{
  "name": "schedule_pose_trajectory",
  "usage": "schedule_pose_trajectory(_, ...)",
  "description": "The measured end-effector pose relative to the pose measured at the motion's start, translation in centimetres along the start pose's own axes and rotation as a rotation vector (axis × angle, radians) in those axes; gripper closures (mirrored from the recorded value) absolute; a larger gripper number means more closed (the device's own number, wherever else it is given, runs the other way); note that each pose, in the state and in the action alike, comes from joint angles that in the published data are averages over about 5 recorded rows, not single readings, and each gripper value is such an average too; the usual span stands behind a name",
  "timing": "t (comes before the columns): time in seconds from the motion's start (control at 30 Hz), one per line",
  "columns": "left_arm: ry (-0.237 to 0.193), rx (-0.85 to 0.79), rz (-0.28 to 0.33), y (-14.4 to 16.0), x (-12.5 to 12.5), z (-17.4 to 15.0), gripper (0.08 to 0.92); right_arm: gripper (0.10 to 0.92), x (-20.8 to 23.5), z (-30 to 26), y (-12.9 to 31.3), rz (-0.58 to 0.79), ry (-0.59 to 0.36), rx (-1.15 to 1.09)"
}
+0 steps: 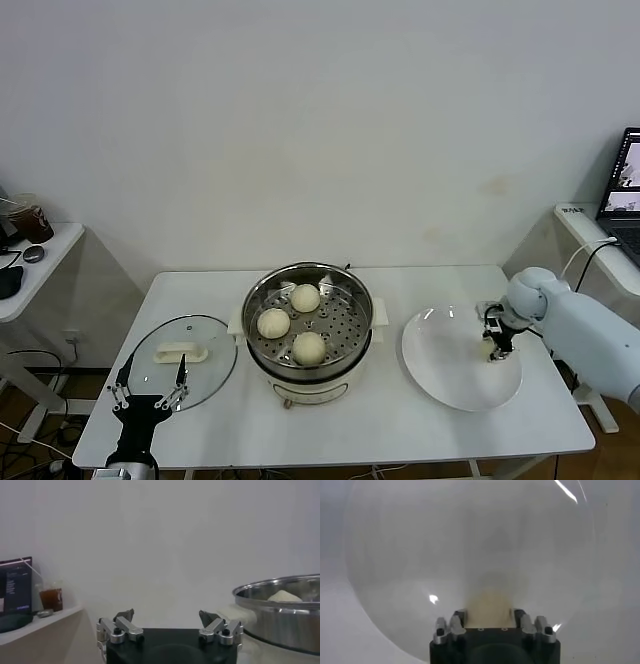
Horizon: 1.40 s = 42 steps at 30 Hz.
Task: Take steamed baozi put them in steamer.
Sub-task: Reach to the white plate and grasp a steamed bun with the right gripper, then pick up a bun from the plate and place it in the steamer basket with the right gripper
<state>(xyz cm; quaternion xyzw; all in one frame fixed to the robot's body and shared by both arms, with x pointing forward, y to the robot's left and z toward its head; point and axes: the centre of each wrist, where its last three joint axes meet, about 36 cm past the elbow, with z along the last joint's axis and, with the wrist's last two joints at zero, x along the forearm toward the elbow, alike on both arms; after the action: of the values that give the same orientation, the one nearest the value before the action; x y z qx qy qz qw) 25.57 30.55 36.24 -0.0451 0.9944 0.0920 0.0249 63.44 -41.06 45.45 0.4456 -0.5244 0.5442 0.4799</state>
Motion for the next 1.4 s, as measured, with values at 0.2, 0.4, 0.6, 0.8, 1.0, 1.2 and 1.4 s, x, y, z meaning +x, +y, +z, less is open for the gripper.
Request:
schedule_pose_trajectory(0.2, -0.007, 0.001, 0.000, 0.1, -0.3, -0.1, 0.177, 0.581, 3.5, -0.6, -1.0, 0.022, -0.021, 0.007)
schedule_pose_trajectory(0.4, -0.009, 0.009, 0.007, -0.1, -0.7, 0.0, 0.177, 0.573, 10.7, -3.5, -3.4, 0.098, -0.076, 0.043)
schedule_pose_trajectory(0.6, -0.015, 0.019, 0.015, -0.3, -1.2, 0.1, 0.177, 0.566, 19.6, -9.6, -5.2, 0.181, -0.159, 0.101)
schedule_pose_trajectory(0.8, -0.021, 0.022, 0.014, -0.2, -1.6, 0.2, 0.177, 0.564, 24.3, -17.2, -4.3, 0.189, -0.236, 0.144)
schedule_pose_trajectory(1.0, -0.026, 0.020, 0.005, 0.0, -1.7, 0.2, 0.177, 0.564, 24.7, -24.3, -2.7, 0.155, -0.273, 0.164)
schedule_pose_trajectory(1.2, -0.034, 0.016, -0.008, 0.3, -1.8, 0.0, 0.177, 0.564, 23.0, -29.6, -1.5, 0.119, -0.270, 0.183)
schedule_pose_trajectory(1.4, -0.036, 0.014, -0.017, 0.5, -1.7, -0.1, 0.177, 0.564, 20.1, -32.2, -0.7, 0.083, -0.240, 0.185)
